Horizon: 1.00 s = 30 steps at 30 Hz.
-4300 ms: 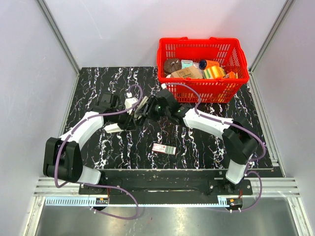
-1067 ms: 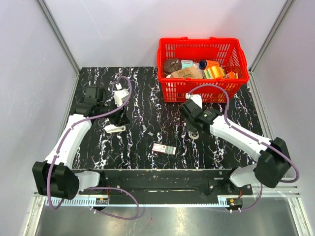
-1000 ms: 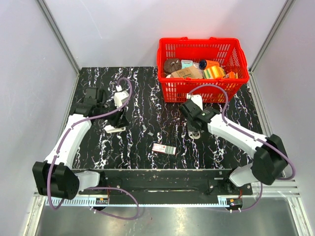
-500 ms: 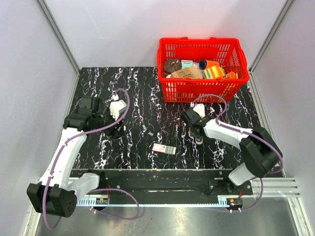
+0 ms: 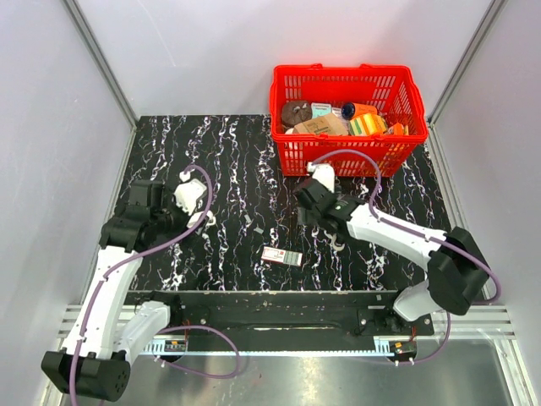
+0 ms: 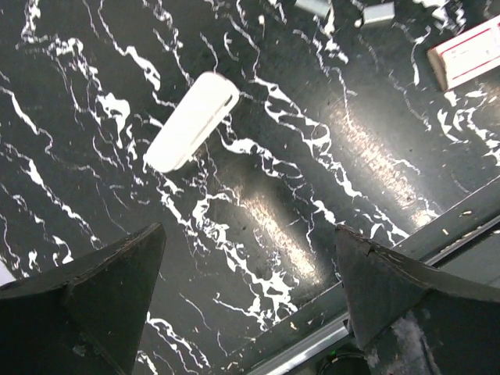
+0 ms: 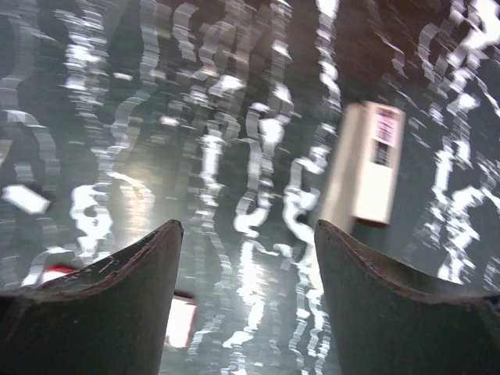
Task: Unload the staples from the stapler
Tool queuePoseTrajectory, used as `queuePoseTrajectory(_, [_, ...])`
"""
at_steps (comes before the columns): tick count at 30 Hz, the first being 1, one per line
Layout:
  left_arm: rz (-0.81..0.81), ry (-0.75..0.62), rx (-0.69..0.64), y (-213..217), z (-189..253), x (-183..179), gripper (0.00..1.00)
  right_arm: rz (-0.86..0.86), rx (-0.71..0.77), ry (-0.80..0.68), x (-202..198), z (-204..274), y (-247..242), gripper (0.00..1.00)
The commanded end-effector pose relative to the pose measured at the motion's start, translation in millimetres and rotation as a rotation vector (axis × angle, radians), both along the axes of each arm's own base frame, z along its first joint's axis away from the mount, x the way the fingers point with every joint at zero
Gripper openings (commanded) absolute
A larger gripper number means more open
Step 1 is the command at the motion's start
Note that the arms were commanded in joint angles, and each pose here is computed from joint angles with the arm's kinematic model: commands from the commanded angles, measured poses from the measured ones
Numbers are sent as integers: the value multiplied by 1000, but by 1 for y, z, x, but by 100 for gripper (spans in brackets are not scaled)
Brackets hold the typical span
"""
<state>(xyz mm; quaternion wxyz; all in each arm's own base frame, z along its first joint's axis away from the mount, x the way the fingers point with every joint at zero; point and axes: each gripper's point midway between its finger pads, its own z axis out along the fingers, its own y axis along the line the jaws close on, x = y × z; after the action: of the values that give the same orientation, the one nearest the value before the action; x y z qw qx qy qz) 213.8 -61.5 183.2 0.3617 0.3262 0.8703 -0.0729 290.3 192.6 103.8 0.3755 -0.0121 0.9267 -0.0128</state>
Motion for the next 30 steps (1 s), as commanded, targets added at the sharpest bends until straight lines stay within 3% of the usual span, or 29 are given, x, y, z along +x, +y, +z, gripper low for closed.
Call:
queuePoseTrajectory(1, [79,-42,57,18,1,-5,96,151,106,-59,20,22,69,71])
queuePoseTrajectory(4, [128,5,83,26,-3,-11,99,271,110,-23,20,2,110,63])
queuePoseTrajectory(10, [216,31,143,42,-5,-10,99,404,33,3,11,-26,141,62])
queuePoseTrajectory(30, [240,38,169,49,-12,-19,99,618,16,49,12,-57,185,73])
